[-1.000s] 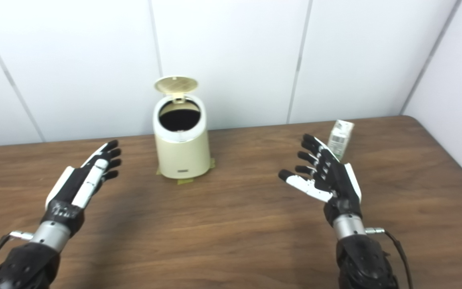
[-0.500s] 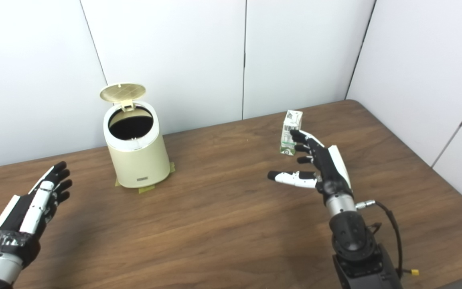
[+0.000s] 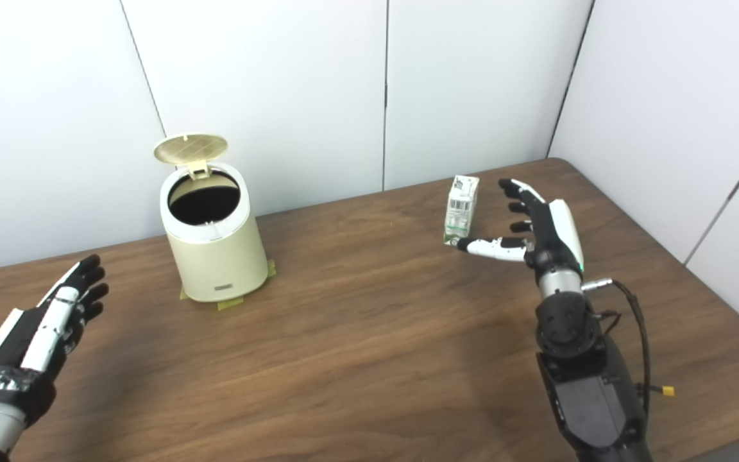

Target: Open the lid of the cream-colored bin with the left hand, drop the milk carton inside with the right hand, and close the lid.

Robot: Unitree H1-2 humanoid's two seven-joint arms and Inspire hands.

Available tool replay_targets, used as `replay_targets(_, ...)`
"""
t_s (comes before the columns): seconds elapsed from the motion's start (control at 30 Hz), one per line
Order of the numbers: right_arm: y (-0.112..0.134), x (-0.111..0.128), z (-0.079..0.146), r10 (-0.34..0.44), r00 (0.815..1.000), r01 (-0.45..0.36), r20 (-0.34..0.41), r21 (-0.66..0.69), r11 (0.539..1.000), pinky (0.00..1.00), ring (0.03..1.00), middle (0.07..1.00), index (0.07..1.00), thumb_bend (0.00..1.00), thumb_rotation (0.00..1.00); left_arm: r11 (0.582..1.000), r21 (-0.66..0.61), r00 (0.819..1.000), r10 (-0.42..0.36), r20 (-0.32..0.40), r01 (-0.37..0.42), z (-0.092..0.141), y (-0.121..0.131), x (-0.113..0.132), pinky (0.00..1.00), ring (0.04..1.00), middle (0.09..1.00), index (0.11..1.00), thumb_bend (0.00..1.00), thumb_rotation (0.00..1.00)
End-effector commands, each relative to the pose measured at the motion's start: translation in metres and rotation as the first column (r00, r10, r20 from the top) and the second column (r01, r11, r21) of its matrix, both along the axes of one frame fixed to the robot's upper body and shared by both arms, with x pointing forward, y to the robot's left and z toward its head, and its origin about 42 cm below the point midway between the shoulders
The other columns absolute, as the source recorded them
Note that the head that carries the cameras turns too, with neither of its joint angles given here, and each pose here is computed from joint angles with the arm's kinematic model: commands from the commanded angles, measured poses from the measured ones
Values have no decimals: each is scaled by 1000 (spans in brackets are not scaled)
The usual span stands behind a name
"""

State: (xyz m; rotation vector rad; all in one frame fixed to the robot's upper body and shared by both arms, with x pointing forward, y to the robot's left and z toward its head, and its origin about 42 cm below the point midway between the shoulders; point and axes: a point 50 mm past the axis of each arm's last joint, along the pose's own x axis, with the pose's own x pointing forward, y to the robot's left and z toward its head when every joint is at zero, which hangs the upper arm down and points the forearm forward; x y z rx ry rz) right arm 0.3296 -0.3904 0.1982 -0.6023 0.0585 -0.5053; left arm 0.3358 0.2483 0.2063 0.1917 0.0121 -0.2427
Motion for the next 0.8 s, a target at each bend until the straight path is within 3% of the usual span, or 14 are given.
replay_targets(0.0,-5,14,25,13,995,-7,99,-66,998,700,802,829,810,879,176,1000,15,998,-9,65,8,19,1,8,984,966,978,973,298,884)
replay_targets(0.1,-10,23,25,19,995,-14,97,-55,998,775,837,854,848,899,212,1000,21,998,-16,66,15,20,3,7,989,969,982,974,307,888)
replay_targets(0.27,-12,39,36,21,991,-24,135,21,999,754,795,906,892,870,174,1000,7,997,-21,77,21,20,5,6,986,967,977,982,323,828)
replay_targets(0.37,-21,50,43,33,989,-35,144,15,999,791,880,915,900,853,168,1000,10,996,-24,81,23,23,5,6,977,964,975,987,318,815)
replay_targets(0.5,-28,61,51,69,986,-78,149,52,996,823,904,914,911,852,183,1000,11,996,-28,86,27,24,5,4,979,966,978,991,310,820)
replay_targets(0.57,-33,65,54,100,983,-113,156,75,991,857,906,912,913,858,234,1000,10,995,-17,94,16,25,4,3,967,960,973,983,292,822)
replay_targets(0.67,-39,70,55,132,980,-144,149,75,987,786,886,910,917,863,308,1000,-2,995,6,103,-5,27,3,2,951,953,961,970,279,793)
replay_targets(0.77,-40,73,56,149,982,-156,120,54,986,808,896,917,913,890,383,1000,-5,994,13,111,-12,28,4,1,954,953,958,966,271,792)
